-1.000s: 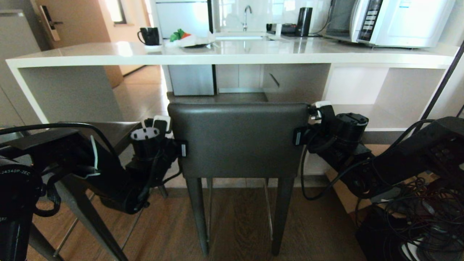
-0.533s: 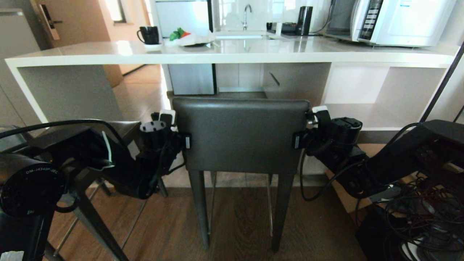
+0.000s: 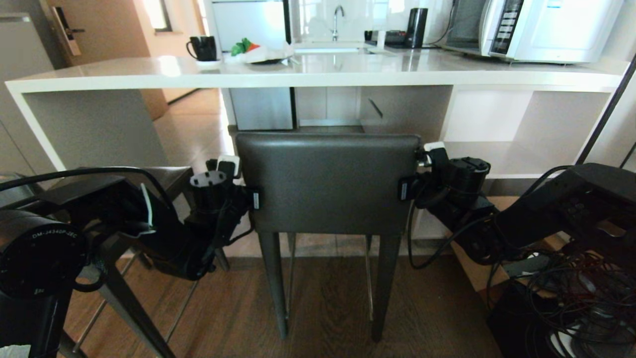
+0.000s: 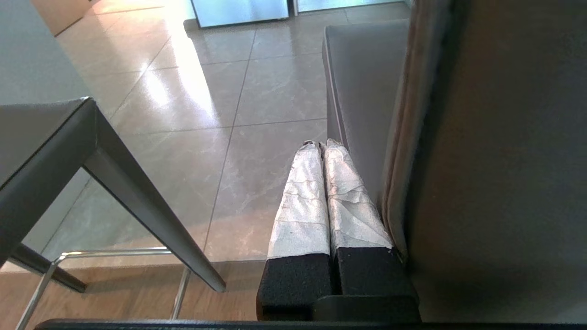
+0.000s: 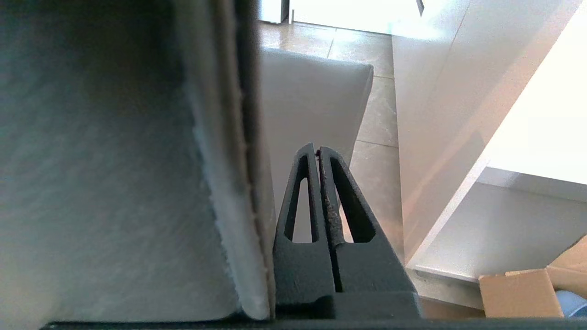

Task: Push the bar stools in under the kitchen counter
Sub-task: Push the gray chair back under the dining table

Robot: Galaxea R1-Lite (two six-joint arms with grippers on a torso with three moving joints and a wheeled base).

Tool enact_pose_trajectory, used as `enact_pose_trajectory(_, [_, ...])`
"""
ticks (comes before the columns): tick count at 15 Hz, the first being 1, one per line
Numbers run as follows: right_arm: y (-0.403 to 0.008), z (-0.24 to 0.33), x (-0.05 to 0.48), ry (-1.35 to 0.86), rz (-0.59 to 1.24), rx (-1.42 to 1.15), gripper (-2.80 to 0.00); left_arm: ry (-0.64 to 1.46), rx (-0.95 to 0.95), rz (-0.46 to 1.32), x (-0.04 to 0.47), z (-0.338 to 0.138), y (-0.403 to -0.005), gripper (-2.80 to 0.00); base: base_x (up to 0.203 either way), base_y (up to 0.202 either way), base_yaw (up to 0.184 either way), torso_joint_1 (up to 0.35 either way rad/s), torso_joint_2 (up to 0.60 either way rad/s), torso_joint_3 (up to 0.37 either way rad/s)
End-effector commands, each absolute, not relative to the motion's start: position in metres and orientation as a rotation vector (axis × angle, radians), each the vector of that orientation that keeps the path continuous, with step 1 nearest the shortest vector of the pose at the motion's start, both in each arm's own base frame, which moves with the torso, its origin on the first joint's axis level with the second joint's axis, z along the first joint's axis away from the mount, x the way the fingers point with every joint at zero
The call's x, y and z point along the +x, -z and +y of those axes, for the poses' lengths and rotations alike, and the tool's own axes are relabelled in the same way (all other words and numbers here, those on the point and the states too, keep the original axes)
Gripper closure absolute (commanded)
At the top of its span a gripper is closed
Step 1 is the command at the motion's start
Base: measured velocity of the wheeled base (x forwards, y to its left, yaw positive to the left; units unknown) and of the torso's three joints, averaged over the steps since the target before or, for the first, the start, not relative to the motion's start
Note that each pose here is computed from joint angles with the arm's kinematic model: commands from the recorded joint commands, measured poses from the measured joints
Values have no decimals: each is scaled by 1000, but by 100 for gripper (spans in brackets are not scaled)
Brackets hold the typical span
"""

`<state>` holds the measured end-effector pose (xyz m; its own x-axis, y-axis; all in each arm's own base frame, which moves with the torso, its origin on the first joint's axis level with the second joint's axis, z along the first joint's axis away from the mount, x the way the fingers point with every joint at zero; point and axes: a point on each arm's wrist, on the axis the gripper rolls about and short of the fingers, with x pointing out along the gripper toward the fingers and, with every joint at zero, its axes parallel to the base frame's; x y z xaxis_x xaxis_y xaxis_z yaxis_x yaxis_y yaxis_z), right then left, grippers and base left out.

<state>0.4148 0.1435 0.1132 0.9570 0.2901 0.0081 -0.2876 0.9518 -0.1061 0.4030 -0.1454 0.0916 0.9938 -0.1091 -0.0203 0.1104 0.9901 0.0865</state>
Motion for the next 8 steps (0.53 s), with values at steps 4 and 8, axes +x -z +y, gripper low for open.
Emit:
enact_pose_trajectory(4, [-118, 144, 416, -291, -41, -102, 0, 106, 80, -9, 403, -145, -98, 0, 0, 0, 0, 0, 0, 0])
enact_pose_trajectory(8, [-118, 143, 415, -292, -34, -103, 0, 107, 91, -12, 402, -145, -100, 0, 0, 0, 0, 0, 0, 0])
